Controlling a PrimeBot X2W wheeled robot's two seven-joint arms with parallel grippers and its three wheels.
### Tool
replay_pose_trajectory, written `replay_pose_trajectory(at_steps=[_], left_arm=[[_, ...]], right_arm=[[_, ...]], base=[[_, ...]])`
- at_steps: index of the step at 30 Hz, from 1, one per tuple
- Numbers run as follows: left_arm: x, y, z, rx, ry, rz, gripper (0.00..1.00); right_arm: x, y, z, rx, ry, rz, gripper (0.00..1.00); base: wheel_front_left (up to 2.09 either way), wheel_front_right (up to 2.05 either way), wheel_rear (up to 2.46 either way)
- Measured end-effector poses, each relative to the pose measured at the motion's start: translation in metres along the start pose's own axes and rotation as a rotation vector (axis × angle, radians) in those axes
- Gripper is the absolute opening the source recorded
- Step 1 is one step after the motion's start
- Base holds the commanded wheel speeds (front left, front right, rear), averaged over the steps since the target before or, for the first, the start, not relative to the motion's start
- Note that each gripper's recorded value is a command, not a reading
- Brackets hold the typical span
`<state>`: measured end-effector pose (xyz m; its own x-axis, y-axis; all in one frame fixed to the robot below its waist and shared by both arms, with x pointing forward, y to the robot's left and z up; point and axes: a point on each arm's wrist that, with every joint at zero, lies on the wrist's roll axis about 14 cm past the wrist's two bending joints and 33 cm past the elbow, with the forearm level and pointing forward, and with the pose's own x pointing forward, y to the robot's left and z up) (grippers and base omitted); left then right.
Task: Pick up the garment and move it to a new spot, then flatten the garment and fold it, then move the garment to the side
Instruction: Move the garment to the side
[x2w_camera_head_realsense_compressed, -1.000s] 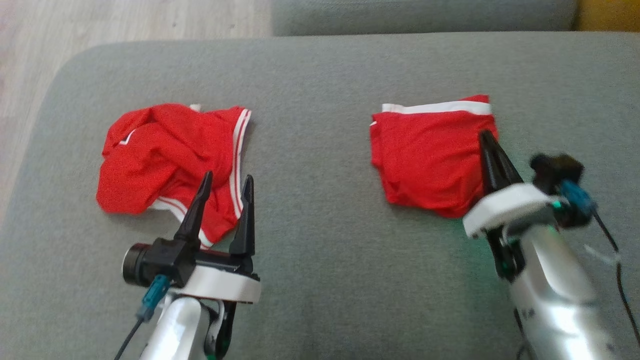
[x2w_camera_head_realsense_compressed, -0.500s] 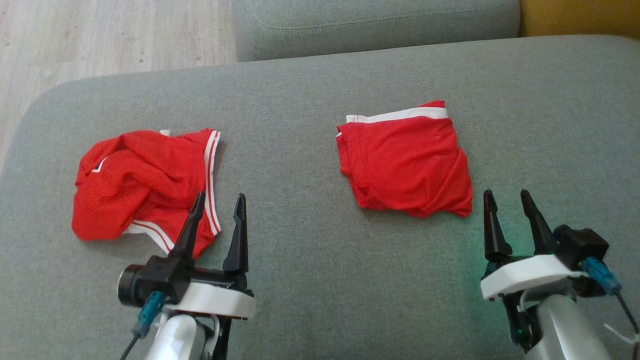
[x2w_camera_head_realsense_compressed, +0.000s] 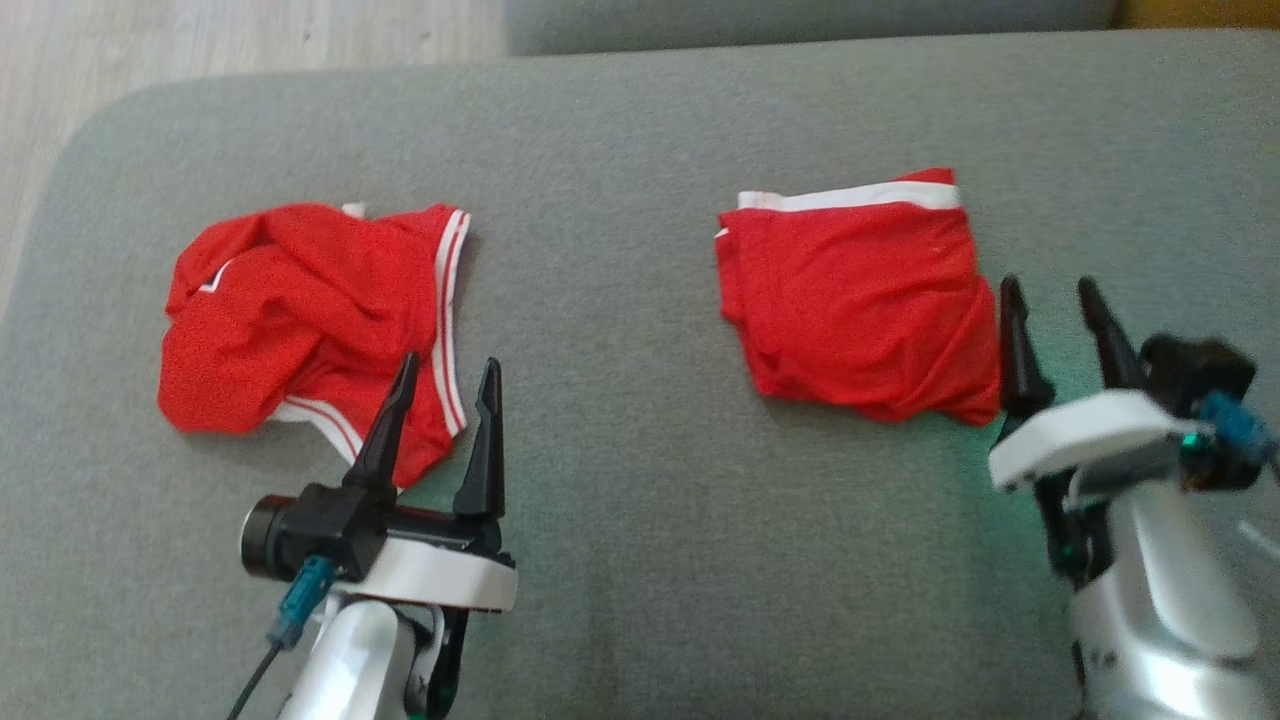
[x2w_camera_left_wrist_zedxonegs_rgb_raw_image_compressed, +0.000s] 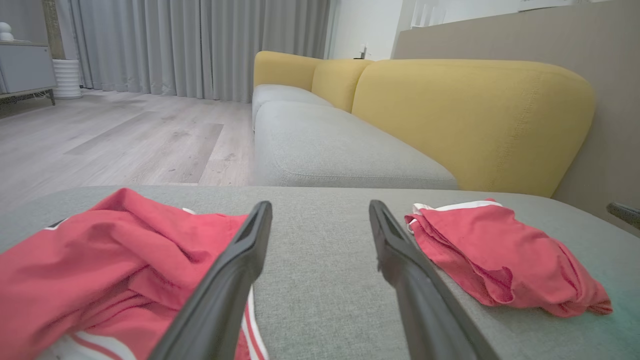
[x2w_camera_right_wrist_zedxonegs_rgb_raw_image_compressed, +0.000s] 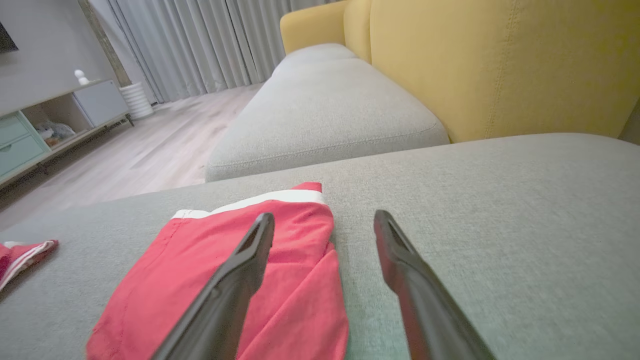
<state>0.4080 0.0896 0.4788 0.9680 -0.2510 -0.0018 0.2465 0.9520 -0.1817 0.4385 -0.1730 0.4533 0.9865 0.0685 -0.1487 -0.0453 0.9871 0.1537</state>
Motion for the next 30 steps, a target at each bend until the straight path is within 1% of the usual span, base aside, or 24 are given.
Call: replay_pose_trajectory(at_steps=[1, 5, 9, 12, 16, 17, 20, 22, 24, 26, 27, 30], left_arm=[[0.001, 0.004, -0.002, 0.001, 0.005, 0.011, 1.00], [0.001, 0.012, -0.007, 0.002, 0.019, 0.026, 1.00], [-0.001, 0.021, -0.013, 0.002, 0.037, 0.053, 1.00], [0.000, 0.027, -0.013, 0.006, 0.037, 0.068, 1.00], [0.000, 0.030, -0.014, 0.007, 0.042, 0.077, 1.00], [0.001, 0.030, -0.014, 0.006, 0.042, 0.074, 1.00], [0.004, 0.026, -0.015, 0.003, 0.041, 0.064, 1.00], [0.005, 0.024, -0.014, 0.002, 0.037, 0.057, 1.00], [0.007, 0.022, -0.012, 0.001, 0.032, 0.050, 1.00], [0.008, 0.020, -0.011, 0.000, 0.027, 0.044, 1.00], [0.008, 0.020, -0.011, 0.000, 0.027, 0.044, 1.00], [0.009, 0.019, -0.010, -0.002, 0.024, 0.040, 1.00]], right_arm=[[0.015, -0.003, 0.000, -0.009, 0.029, -0.009, 1.00], [0.036, -0.006, -0.021, 0.010, 0.149, -0.029, 1.00], [0.045, 0.005, -0.057, 0.025, 0.314, -0.008, 1.00], [0.047, 0.012, -0.078, 0.014, 0.411, 0.008, 1.00], [0.056, 0.015, -0.083, -0.035, 0.480, 0.026, 1.00], [0.059, 0.016, -0.082, -0.072, 0.499, 0.039, 0.00], [0.060, 0.014, -0.078, -0.121, 0.500, 0.052, 0.00], [0.060, 0.004, -0.073, -0.159, 0.497, 0.048, 0.00], [0.060, -0.023, -0.064, -0.224, 0.493, 0.013, 0.00], [0.056, -0.060, -0.054, -0.316, 0.503, -0.039, 0.00], [0.056, -0.060, -0.054, -0.316, 0.503, -0.039, 0.00], [0.049, -0.108, -0.041, -0.436, 0.532, -0.104, 0.00]], base=[[0.00, 0.00, 0.00], [0.00, 0.00, 0.00], [0.00, 0.00, 0.00], [0.00, 0.00, 0.00], [0.00, 0.00, 0.00], [0.00, 0.00, 0.00], [0.00, 0.00, 0.00], [0.00, 0.00, 0.00], [0.00, 0.00, 0.00], [0.00, 0.00, 0.00], [0.00, 0.00, 0.00], [0.00, 0.00, 0.00]])
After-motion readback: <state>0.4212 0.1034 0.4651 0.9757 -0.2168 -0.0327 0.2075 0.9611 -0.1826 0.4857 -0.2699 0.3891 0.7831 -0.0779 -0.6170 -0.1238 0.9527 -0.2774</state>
